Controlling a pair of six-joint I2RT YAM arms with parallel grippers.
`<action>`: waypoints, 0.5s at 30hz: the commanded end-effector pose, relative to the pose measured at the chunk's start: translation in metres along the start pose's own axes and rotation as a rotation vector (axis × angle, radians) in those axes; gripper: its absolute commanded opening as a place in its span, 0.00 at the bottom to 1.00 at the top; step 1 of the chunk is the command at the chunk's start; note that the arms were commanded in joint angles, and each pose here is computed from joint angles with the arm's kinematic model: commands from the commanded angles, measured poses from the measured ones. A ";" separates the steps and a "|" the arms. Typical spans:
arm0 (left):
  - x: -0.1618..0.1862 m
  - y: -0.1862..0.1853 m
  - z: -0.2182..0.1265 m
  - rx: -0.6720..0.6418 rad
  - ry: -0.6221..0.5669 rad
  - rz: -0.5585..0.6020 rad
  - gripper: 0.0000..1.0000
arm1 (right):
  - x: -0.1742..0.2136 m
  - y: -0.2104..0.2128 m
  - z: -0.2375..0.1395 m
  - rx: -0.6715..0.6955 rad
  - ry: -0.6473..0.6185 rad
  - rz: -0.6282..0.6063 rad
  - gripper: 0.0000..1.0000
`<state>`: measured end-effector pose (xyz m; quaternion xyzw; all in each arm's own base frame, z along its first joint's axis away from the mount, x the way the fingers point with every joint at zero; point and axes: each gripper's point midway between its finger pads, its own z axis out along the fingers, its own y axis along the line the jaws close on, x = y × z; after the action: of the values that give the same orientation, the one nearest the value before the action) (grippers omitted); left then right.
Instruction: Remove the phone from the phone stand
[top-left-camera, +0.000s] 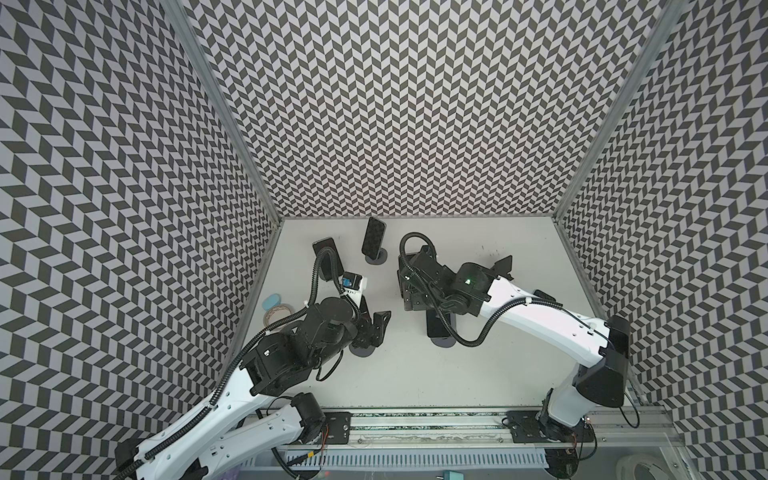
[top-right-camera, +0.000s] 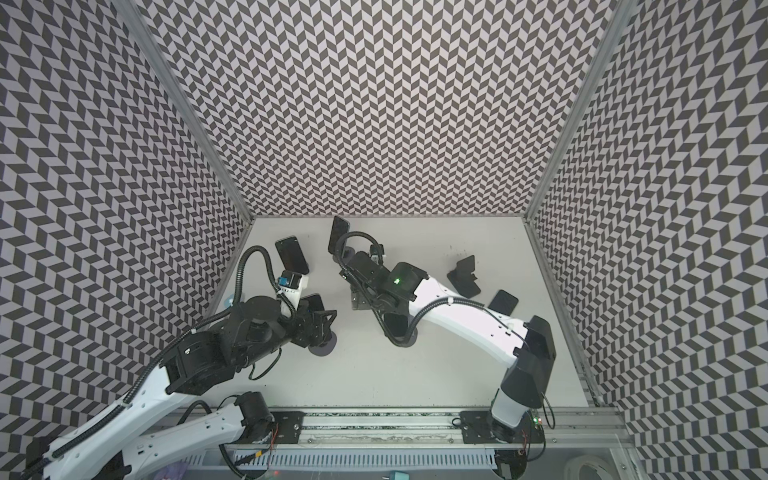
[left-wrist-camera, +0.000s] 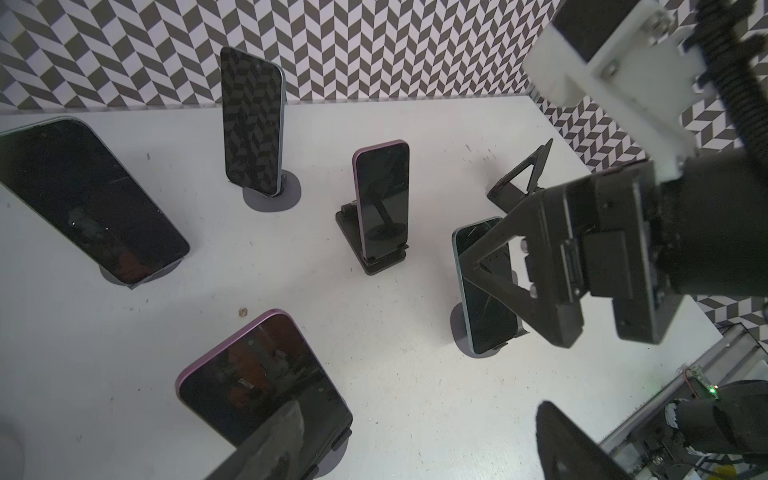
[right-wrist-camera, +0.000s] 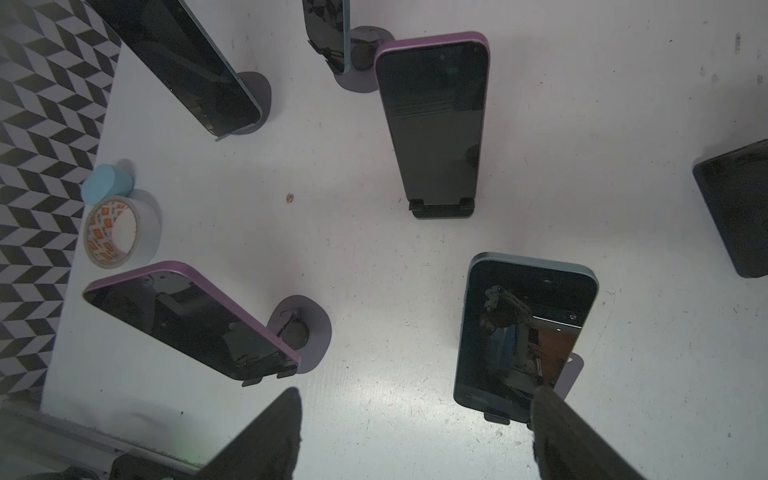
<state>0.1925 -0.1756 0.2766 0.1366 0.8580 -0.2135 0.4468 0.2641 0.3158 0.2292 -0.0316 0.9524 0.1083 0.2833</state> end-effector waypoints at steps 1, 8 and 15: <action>-0.003 -0.004 0.006 0.021 -0.022 0.008 0.88 | -0.009 -0.003 -0.016 -0.021 -0.073 0.037 0.85; -0.003 -0.003 0.014 -0.018 0.018 0.052 0.90 | -0.016 -0.011 -0.019 0.007 -0.120 0.111 0.85; -0.013 -0.026 0.025 0.101 -0.067 0.085 0.91 | -0.012 -0.020 -0.027 0.025 -0.104 0.123 0.86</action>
<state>0.2027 -0.1987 0.2692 0.1767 0.8477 -0.2142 0.4519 0.2657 0.2992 0.2376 0.0134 0.9448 0.1038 0.3106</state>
